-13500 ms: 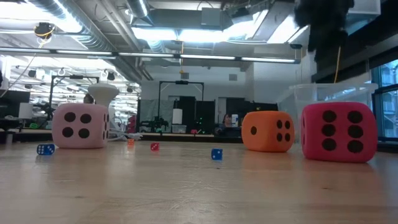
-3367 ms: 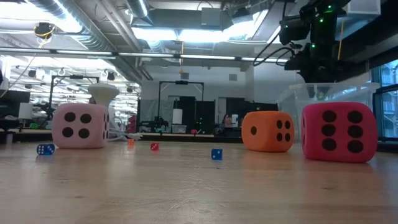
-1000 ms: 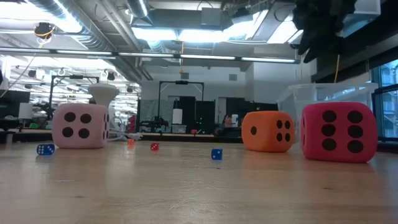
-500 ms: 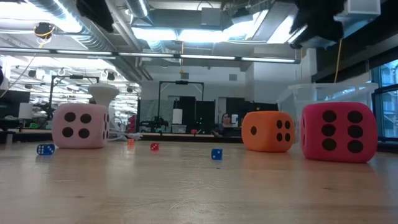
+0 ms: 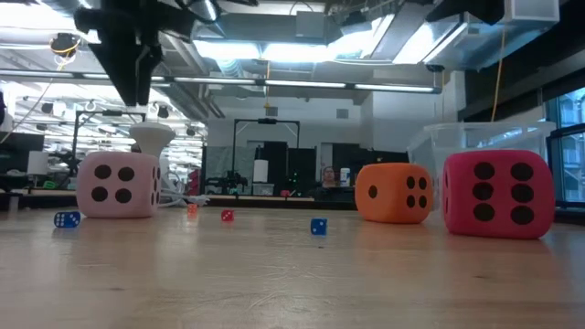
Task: Pick & Place Dice
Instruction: Put the large pink die into the container
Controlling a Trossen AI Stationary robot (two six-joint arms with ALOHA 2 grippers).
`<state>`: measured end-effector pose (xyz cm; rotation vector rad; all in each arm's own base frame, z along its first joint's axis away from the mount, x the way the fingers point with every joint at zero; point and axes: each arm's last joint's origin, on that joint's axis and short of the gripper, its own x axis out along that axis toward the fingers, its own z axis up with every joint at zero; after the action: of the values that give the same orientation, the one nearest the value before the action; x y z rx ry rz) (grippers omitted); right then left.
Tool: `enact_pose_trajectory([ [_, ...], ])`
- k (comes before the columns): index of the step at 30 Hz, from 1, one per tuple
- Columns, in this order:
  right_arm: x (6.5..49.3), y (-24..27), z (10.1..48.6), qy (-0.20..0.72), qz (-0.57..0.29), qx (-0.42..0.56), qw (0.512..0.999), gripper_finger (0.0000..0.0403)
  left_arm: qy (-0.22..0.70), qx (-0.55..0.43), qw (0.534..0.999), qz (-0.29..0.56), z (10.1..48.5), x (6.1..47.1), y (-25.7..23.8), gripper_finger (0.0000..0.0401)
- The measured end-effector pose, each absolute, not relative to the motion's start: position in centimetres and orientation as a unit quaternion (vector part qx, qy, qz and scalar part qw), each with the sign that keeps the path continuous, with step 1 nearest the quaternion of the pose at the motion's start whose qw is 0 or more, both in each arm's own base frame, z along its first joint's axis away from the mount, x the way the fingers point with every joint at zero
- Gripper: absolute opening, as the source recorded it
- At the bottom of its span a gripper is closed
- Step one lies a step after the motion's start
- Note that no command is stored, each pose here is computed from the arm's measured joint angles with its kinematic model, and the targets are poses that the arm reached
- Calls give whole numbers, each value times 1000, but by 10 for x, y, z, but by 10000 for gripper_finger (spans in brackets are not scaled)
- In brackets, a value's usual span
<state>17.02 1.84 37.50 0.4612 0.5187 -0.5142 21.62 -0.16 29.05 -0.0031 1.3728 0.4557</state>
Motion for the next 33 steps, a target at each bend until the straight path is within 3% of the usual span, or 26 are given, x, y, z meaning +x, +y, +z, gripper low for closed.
enact_pose_trajectory([
  [7, 168, 19, 370, 272, -268, 226, 896, 165, 652, 30, 732, 194, 272, 234, -15, 277],
  [16, 167, 18, 368, 282, -275, 229, 890, 165, 609, 64, 745, 266, 260, 248, -30, 276],
  [25, 167, 18, 367, 282, -276, 235, 888, 165, 635, 73, 721, 270, 223, 225, -43, 275],
  [33, 167, 19, 367, 276, -281, 254, 883, 165, 574, 50, 776, 257, 227, 214, -51, 275],
])
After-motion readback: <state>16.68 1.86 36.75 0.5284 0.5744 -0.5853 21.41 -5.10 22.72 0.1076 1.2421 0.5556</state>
